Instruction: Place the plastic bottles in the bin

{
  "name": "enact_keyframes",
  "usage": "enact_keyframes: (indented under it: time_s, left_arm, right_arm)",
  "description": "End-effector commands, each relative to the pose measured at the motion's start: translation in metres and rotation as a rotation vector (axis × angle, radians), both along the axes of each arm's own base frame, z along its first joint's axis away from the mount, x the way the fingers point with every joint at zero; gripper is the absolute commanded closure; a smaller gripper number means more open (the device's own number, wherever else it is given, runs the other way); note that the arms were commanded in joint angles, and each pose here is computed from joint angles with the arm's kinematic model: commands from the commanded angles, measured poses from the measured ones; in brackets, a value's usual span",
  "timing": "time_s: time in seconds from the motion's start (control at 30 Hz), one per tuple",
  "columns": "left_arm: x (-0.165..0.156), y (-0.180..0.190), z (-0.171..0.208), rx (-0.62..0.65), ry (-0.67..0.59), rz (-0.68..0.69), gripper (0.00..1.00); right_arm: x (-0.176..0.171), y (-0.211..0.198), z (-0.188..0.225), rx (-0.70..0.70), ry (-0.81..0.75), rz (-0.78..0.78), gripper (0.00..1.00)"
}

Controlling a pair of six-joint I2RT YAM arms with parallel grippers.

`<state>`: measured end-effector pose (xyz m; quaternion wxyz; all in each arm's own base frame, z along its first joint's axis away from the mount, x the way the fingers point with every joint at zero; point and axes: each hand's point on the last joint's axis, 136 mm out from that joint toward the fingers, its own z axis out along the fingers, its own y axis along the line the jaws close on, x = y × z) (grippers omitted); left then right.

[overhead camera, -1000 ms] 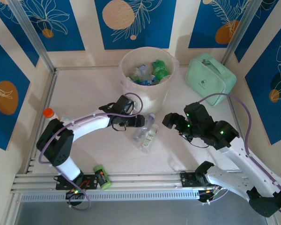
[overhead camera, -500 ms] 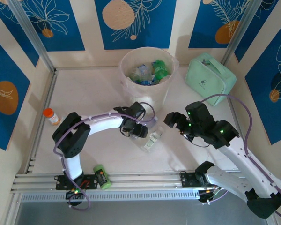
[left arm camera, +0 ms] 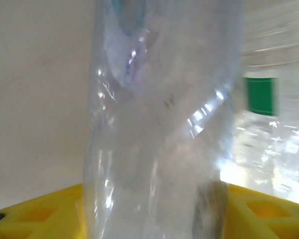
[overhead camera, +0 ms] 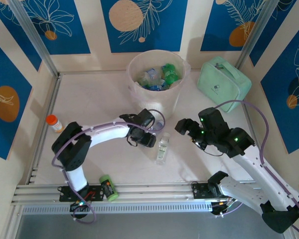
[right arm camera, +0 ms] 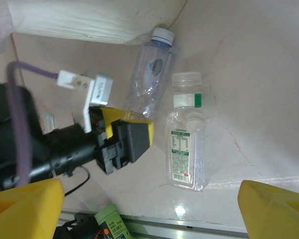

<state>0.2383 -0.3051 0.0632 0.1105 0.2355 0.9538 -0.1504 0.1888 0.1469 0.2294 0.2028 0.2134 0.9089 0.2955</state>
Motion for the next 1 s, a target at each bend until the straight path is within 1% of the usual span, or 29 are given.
enact_keyframes:
  time_s: [0.0,0.17,0.33,0.47,0.53,0.63,0.77,0.97]
  left_arm:
    - [-0.015,0.003,0.027,-0.039,-0.026,-0.022,0.42]
    - [-0.026,0.012,0.05,-0.046,-0.072,-0.041,0.45]
    - [-0.046,0.018,0.077,-0.069,-0.112,-0.103,0.46]
    - [-0.059,0.022,0.108,-0.162,-0.168,-0.118,0.46]
    - [-0.061,0.025,0.124,-0.213,-0.206,-0.117,0.46]
    - [-0.07,0.024,0.152,-0.336,-0.257,-0.149,0.45]
    - [-0.081,0.023,0.188,-0.487,-0.325,-0.183,0.45]
    - [-0.094,0.025,0.218,-0.594,-0.379,-0.239,0.46]
  right_arm:
    - [-0.002,-0.002,0.001,0.007,-0.007,0.004,0.09]
    - [-0.001,0.002,0.006,0.026,-0.02,0.02,0.1]
    - [-0.001,0.008,0.012,0.051,-0.035,0.046,0.1]
    - [0.002,0.017,0.019,0.097,-0.049,0.07,0.08]
    - [0.005,0.025,0.025,0.161,-0.049,0.083,0.07]
    - [0.011,0.04,0.038,0.273,-0.054,0.109,0.06]
    - [0.02,0.051,0.054,0.336,-0.071,0.125,0.04]
    - [0.028,0.074,0.075,0.427,-0.082,0.191,0.02]
